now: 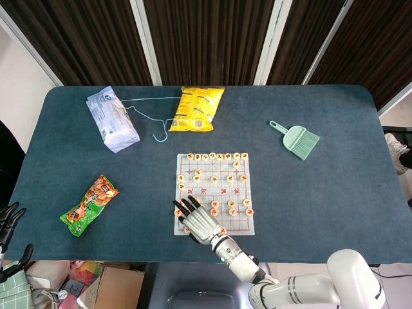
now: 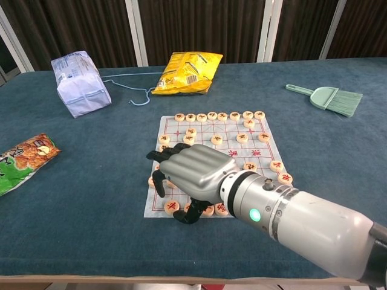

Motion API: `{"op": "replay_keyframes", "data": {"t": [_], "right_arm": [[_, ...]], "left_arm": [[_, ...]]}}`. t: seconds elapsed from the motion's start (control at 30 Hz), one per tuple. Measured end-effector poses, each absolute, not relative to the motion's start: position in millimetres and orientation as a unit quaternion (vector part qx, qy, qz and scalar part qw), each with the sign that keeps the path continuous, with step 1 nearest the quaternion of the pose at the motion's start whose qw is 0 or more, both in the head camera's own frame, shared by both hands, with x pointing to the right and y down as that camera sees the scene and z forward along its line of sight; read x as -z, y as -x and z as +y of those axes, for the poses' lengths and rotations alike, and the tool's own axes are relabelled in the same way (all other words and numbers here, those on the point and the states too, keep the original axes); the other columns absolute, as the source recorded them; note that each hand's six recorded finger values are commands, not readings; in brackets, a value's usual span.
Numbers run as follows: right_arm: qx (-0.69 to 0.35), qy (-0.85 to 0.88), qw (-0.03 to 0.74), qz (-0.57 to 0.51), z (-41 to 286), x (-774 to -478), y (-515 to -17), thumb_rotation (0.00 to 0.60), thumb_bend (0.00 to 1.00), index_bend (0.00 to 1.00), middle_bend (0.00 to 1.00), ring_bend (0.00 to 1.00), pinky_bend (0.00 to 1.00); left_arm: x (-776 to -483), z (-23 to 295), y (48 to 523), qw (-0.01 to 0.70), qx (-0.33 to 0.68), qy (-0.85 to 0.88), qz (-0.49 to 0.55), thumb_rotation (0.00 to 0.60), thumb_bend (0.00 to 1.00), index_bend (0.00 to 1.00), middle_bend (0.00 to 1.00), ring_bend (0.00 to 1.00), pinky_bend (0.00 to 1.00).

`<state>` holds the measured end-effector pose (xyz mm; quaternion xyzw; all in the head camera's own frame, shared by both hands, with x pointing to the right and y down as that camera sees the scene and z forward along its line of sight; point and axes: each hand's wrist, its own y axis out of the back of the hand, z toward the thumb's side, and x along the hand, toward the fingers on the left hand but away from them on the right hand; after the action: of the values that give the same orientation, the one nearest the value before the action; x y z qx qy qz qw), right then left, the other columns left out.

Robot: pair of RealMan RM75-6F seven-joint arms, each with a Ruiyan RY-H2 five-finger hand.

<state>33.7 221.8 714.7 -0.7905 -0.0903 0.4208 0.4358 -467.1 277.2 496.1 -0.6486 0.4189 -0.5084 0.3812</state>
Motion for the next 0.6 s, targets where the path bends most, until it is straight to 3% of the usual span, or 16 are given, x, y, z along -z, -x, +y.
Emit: {"op": "replay_keyframes", "data": {"t": [0.2, 0.4, 0.47, 0.6], "right_arm": [[-0.409, 0.795, 0.435, -0.103, 221, -702, -37, 0.6, 0.47, 0.43, 0.04, 0.0, 0.0], [-0.391, 0.797, 0.44, -0.136, 216, -664, -66, 0.6, 0.47, 0.1, 0.0, 0.0, 0.0], [-0.398, 0.784, 0.452, -0.151, 213, -648, -93, 0.6, 0.45, 0.01, 0.0, 0.0, 0.0], [-0.455, 0.735, 0.469, -0.18, 210, -619, -177, 0.6, 0.41, 0.0, 0.0, 0.0, 0.0]], "left_arm": [[-495, 277, 467, 0.383, 0.506, 0.649, 0.421, 0.6, 0.42, 0.0, 0.0, 0.0, 0.07], [-494, 279, 467, 0.384, 0.506, 0.647, 0.421, 0.6, 0.42, 0.0, 0.0, 0.0, 0.07], [-493, 279, 467, 0.386, 0.507, 0.645, 0.422, 0.6, 0.42, 0.0, 0.0, 0.0, 0.07], [-493, 279, 468, 0.389, 0.511, 0.639, 0.423, 0.6, 0.44, 0.0, 0.0, 0.0, 0.07]]}}
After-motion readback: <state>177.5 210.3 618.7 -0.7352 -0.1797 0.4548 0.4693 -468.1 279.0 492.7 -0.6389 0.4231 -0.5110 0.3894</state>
